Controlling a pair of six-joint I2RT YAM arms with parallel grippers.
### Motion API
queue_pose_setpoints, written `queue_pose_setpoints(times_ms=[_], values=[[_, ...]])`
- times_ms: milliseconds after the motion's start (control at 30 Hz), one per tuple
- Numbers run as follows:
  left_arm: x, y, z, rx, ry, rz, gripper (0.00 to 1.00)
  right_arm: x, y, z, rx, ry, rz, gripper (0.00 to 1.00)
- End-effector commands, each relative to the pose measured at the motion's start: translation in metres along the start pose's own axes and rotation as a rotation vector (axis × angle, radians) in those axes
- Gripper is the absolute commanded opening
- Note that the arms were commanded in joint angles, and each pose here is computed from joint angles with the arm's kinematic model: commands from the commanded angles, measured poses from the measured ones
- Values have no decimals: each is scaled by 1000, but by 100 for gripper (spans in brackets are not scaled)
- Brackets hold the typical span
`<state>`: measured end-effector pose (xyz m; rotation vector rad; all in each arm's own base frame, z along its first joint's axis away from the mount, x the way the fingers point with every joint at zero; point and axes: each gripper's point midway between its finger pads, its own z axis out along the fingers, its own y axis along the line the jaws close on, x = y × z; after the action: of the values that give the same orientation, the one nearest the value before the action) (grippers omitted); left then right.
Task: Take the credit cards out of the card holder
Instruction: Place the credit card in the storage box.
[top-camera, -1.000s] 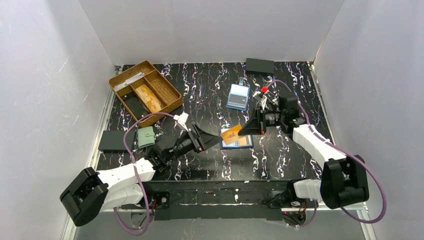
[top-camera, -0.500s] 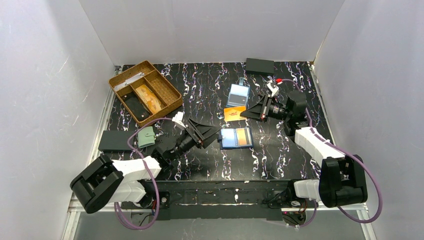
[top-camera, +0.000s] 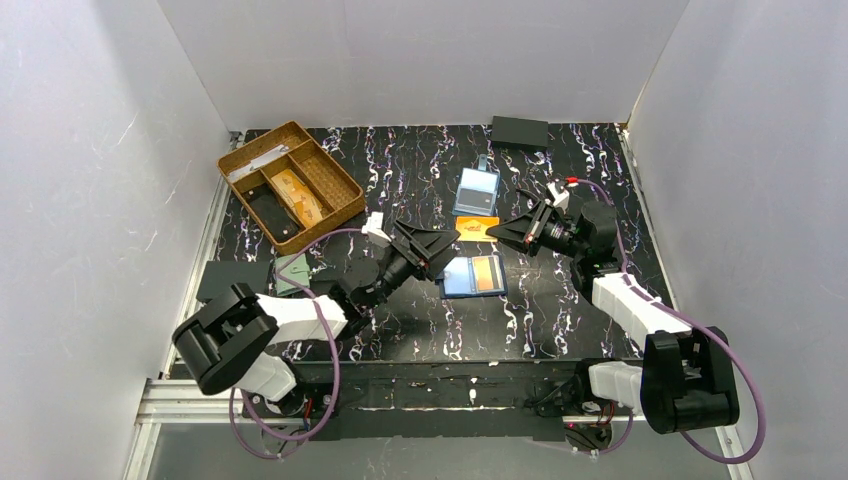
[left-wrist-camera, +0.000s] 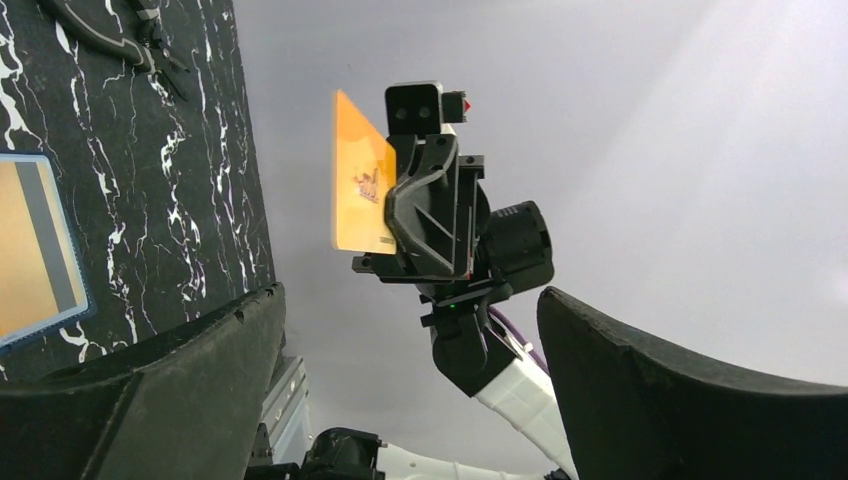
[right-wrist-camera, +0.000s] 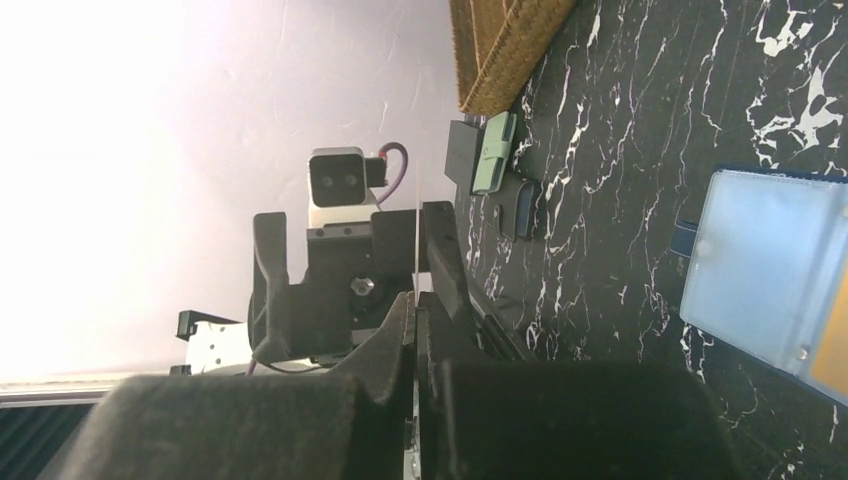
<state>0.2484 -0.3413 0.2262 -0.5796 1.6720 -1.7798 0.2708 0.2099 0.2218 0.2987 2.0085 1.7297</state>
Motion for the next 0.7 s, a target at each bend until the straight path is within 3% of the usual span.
queue_pose_setpoints(times_ms=[0, 467, 667], values=[[2, -14, 16, 30, -43, -22, 93, -8, 14, -3, -49, -52, -30, 1], [15, -5, 45, 11, -31, -65, 70, -4, 9, -7, -39, -69, -26, 1], [16, -1, 49, 10, -42, -89, 55, -4, 7, -7, -33, -71, -21, 1]])
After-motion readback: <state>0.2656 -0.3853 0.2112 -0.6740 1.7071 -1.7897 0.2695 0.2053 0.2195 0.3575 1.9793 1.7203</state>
